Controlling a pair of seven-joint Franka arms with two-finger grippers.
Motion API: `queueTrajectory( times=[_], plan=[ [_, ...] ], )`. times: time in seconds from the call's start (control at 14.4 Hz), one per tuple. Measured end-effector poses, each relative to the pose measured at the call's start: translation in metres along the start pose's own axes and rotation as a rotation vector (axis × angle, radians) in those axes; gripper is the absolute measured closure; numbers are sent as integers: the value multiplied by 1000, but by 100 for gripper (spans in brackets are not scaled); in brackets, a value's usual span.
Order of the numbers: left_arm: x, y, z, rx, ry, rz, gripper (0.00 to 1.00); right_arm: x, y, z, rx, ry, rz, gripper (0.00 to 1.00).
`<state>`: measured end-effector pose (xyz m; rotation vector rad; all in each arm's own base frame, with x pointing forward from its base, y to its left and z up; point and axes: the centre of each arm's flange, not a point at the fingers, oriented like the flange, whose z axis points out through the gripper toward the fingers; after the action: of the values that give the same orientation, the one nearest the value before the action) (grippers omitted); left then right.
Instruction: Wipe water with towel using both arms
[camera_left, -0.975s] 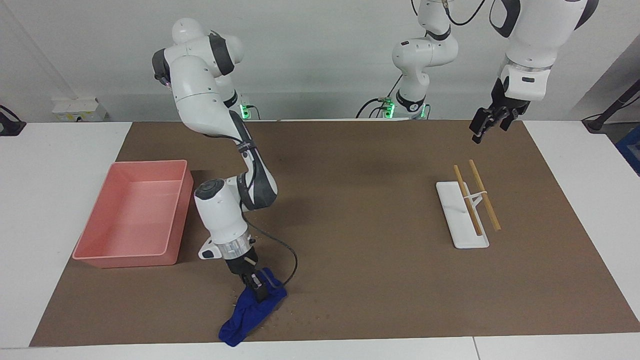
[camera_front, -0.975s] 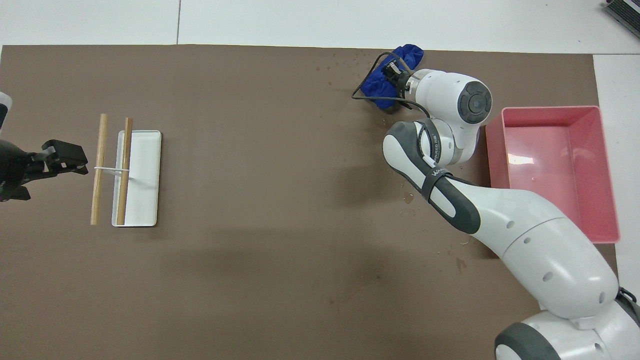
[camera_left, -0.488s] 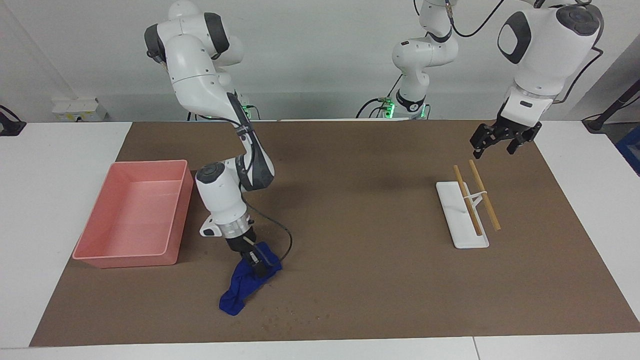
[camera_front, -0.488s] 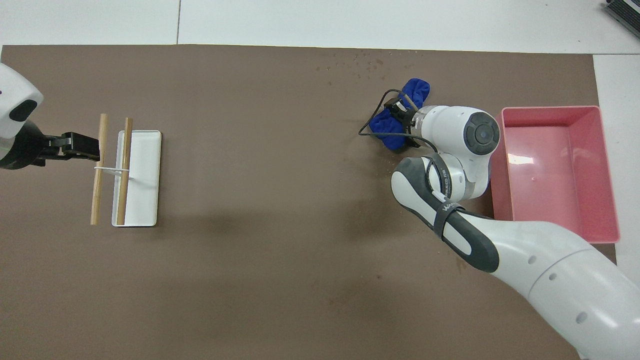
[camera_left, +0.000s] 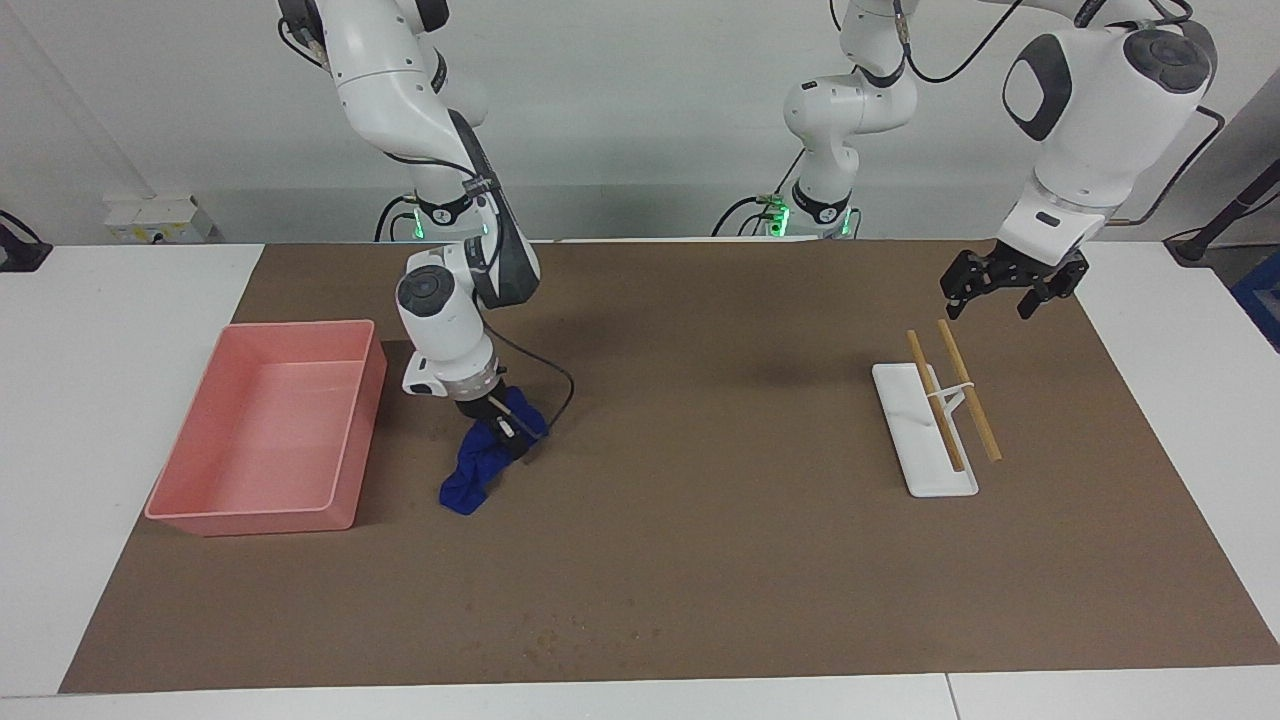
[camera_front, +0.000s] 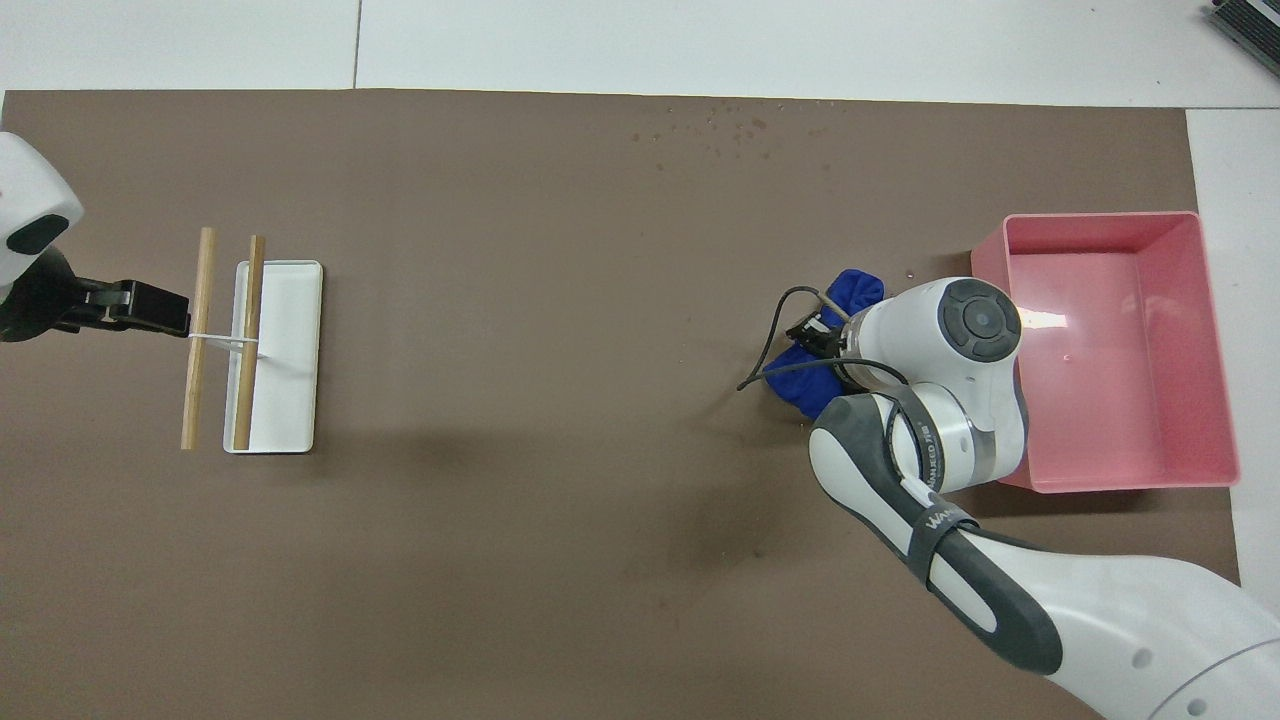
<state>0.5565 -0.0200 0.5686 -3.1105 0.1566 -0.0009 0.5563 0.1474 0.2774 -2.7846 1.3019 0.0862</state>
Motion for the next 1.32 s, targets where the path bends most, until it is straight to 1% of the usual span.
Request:
queueTrajectory(
  times=[0.21,0.35,0.49,0.77,0.91,1.04,1.18,1.32],
  plan=[
    [-8,20,2,2,-13,33,0,-11,20,-10,-103,-46,-2,99],
    [-9,21,1,2,-12,35,0,-16,27,-31,-136,-57,-9,99],
    [-10,15,0,2,-10,33,0,-18,32,-64,-125,-44,-17,99],
    [-10,10,-2,1,-3,64,0,-1,48,-155,-22,29,-15,99],
    [-9,10,-2,2,4,71,0,12,57,-198,5,51,-28,99],
    [-8,11,-3,3,14,77,0,32,67,-229,19,64,-63,99],
    [-8,12,-3,3,16,79,0,70,90,-245,35,85,-127,99],
    [-7,13,-3,3,17,81,0,112,120,-248,50,117,-217,99]
  ],
)
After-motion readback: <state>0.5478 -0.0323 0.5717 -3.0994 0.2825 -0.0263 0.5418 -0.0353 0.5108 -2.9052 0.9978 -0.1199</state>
